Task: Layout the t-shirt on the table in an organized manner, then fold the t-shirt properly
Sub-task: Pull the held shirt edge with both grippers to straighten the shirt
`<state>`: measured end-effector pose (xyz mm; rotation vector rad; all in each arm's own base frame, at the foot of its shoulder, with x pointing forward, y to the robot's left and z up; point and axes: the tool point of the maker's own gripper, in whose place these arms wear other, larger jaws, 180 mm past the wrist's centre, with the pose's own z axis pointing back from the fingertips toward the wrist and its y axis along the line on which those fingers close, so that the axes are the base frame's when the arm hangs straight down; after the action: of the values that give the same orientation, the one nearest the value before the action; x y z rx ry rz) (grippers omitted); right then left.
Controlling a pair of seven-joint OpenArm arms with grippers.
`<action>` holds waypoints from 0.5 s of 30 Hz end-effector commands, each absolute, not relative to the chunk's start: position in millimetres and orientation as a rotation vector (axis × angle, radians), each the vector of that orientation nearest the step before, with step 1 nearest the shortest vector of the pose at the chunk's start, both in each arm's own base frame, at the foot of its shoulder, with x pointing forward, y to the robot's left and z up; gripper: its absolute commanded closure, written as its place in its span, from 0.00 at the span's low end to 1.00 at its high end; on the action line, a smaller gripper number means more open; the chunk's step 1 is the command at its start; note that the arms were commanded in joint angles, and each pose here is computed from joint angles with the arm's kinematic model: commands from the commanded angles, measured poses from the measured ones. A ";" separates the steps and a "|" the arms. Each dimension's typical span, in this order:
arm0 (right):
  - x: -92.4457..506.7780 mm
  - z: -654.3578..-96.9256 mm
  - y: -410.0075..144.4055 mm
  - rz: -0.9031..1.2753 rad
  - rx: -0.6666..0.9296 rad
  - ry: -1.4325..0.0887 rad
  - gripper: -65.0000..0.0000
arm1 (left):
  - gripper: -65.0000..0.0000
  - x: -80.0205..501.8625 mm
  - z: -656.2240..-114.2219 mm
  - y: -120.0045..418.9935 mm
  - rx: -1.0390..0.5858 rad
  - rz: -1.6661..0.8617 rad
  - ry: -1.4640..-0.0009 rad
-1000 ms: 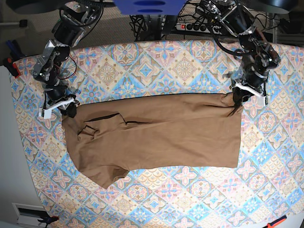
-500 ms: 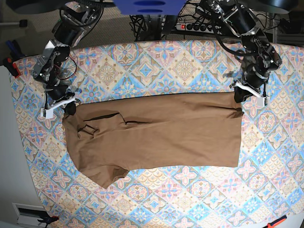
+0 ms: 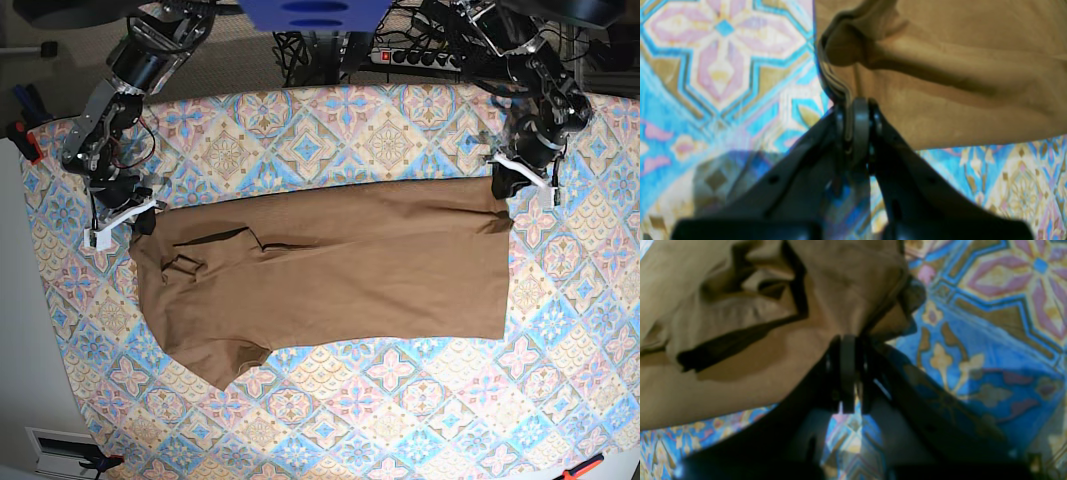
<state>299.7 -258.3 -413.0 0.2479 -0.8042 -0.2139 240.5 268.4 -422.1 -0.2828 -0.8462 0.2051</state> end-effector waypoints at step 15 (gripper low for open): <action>261.8 -392.9 -289.9 -0.217 0.129 -0.838 1.00 | 1.00 180.0 -451.0 284.0 -0.203 0.170 -0.651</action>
<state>253.7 -282.6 -405.9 0.1473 -0.7938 -0.2257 210.6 276.4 -428.1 -0.2676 -0.8160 0.1931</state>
